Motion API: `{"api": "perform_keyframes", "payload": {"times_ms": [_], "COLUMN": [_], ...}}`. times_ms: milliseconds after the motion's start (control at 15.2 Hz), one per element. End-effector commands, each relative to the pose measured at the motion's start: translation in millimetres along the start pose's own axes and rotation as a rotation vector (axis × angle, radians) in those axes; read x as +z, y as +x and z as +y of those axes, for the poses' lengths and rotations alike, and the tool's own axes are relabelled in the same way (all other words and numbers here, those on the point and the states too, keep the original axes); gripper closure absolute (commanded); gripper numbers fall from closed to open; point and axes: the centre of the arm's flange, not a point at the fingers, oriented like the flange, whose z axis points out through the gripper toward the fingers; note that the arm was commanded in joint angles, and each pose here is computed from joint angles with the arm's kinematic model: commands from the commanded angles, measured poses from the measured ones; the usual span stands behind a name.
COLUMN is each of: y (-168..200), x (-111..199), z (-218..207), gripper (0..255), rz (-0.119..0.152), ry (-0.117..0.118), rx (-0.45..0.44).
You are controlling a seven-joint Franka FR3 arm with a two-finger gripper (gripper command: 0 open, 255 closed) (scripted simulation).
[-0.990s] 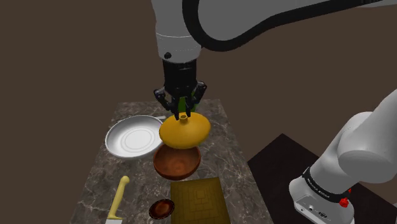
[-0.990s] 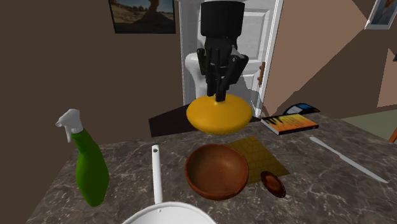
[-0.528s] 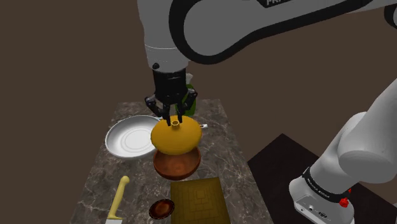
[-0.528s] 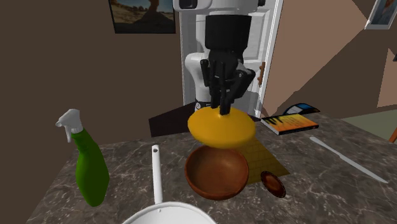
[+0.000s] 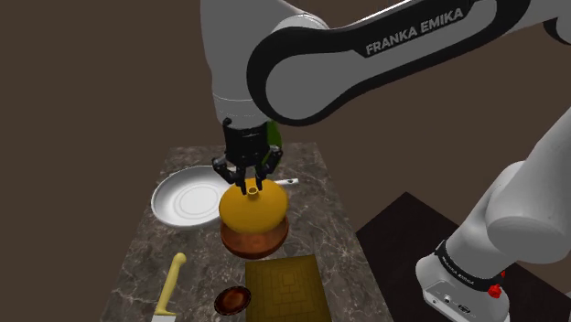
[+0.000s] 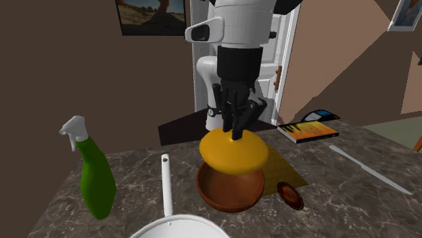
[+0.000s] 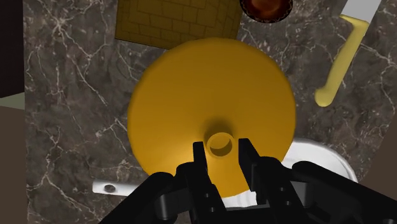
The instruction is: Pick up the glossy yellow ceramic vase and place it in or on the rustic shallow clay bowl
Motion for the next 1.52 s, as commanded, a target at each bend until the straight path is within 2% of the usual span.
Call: {"api": "perform_keyframes", "payload": {"times_ms": [0,462,990,1056,1386,1452], "y": [0,0,0,0,0,0], "x": [11,50,50,50,50,37], "z": [0,-1,-1,-1,-1,-1], "gripper": [255,255,255,0,0,0], "rz": [0.001,0.001,0.001,0.001,0.001,0.001], "ry": [0.001,0.001,0.001,0.001,0.001,0.001], "rx": [0.000,0.000,0.000,0.000,0.000,0.000]}}
